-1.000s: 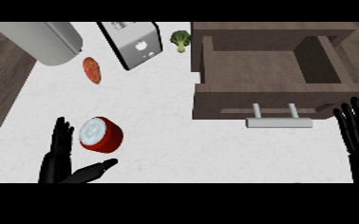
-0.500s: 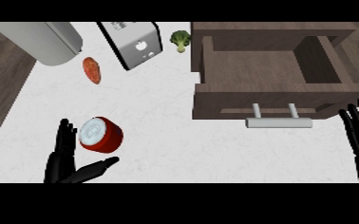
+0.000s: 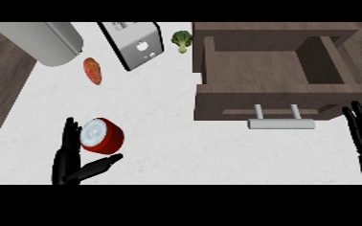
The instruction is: Pick up the can, place it into the drawer and close the drawer
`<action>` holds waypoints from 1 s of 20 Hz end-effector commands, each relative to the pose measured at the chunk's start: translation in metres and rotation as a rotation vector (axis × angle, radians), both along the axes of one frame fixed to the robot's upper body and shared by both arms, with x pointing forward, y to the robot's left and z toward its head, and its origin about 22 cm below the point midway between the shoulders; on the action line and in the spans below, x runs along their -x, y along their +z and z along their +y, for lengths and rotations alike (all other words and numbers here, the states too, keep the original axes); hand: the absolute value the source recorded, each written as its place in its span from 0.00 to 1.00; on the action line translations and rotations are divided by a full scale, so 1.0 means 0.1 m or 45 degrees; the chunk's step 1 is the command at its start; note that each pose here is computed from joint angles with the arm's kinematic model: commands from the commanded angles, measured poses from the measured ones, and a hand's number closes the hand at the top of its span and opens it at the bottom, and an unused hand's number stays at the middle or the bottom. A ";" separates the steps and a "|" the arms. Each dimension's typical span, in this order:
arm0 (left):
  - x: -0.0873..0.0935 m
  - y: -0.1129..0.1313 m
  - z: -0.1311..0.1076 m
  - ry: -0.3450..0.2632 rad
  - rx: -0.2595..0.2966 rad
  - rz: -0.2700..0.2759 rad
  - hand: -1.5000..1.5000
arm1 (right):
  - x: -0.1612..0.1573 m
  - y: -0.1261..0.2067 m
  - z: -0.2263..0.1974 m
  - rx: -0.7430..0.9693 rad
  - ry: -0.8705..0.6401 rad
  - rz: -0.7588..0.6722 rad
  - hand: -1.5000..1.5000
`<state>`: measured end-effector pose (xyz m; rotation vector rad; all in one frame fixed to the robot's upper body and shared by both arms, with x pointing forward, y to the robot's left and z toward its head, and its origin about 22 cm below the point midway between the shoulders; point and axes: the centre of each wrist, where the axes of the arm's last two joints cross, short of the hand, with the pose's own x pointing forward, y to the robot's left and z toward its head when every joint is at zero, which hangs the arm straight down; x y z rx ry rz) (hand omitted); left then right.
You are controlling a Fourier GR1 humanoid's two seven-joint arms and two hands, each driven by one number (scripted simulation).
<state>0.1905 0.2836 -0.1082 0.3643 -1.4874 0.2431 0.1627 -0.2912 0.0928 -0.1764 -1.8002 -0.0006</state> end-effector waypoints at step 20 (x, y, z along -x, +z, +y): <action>-0.63 0.08 -0.23 -0.089 0.033 -0.038 0.00 | 0.16 -0.03 -0.11 -0.007 -0.005 -0.010 0.00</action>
